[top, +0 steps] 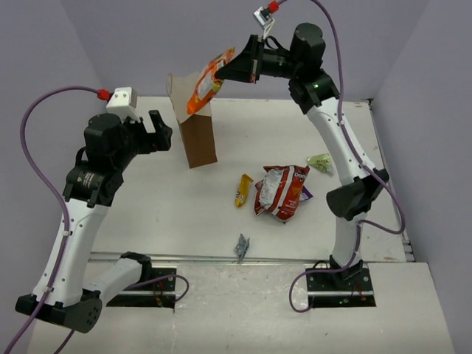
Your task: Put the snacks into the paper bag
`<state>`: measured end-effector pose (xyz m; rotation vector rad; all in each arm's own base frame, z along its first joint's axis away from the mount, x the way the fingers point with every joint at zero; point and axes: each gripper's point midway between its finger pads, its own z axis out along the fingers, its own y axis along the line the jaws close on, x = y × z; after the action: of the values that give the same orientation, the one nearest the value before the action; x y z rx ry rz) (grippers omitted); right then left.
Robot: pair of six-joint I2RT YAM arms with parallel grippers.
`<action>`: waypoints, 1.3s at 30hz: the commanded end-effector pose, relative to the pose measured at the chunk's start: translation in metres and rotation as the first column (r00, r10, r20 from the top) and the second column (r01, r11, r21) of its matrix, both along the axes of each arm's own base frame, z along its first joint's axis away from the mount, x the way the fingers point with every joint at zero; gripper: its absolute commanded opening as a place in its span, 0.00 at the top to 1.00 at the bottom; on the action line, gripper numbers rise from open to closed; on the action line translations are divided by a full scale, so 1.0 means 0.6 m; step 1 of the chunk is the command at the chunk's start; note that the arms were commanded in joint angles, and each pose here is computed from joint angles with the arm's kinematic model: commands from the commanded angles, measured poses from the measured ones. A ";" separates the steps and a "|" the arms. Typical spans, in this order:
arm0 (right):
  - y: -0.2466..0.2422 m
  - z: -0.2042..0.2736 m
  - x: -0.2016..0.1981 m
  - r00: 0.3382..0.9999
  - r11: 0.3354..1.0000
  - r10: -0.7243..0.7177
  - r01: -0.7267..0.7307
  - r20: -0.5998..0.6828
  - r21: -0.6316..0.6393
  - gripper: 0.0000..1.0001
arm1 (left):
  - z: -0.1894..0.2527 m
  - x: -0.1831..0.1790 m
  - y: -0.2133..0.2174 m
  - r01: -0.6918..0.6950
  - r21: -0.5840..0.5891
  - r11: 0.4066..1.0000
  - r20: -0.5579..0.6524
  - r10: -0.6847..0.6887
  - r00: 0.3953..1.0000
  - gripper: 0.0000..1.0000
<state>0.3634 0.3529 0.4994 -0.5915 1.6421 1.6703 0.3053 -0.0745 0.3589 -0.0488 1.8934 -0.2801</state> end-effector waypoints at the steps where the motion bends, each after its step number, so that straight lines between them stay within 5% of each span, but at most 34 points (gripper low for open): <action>1: 0.009 0.048 -0.030 0.995 0.995 0.070 -0.075 0.075 0.067 1.00 | 0.018 -0.011 0.003 0.011 0.021 1.000 0.038 -0.011 0.999 0.00; 17: 0.078 0.017 0.095 0.995 0.971 -0.098 0.098 -0.011 0.218 0.98 | 0.013 -0.016 0.013 -0.011 0.041 0.999 0.026 0.010 1.000 0.00; 18: 0.086 0.009 0.097 0.994 0.971 -0.107 0.109 -0.024 0.212 0.83 | 0.012 -0.016 0.014 -0.012 0.043 0.999 0.023 0.011 1.000 0.00; 19: 0.088 0.004 0.102 0.992 0.971 -0.119 0.124 -0.035 0.207 0.57 | 0.009 -0.016 0.014 -0.015 0.045 0.999 0.021 0.014 1.000 0.00; 20: 0.091 -0.007 0.107 0.990 0.971 -0.131 0.138 -0.047 0.193 0.19 | 0.009 -0.016 0.015 -0.017 0.045 0.999 0.021 0.016 1.000 0.00; 22: 0.087 -0.006 0.109 0.988 0.971 -0.150 0.156 -0.043 0.182 0.01 | 0.009 -0.015 0.015 -0.019 0.046 0.999 0.021 0.019 1.000 0.00; 30: 0.035 0.025 0.059 0.963 0.966 -0.257 0.252 0.084 0.064 0.01 | 0.005 0.011 0.018 -0.050 0.051 0.997 0.038 0.048 0.998 0.00; 39: -0.023 -0.120 0.110 0.865 0.829 -0.499 0.493 0.048 -0.264 0.04 | 0.015 0.076 0.028 -0.154 0.026 0.988 0.053 0.152 0.987 0.00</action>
<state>0.4092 0.3510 0.4715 -0.2789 1.7134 1.2757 0.3351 -0.0590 0.3429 -0.1152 1.9187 -0.1444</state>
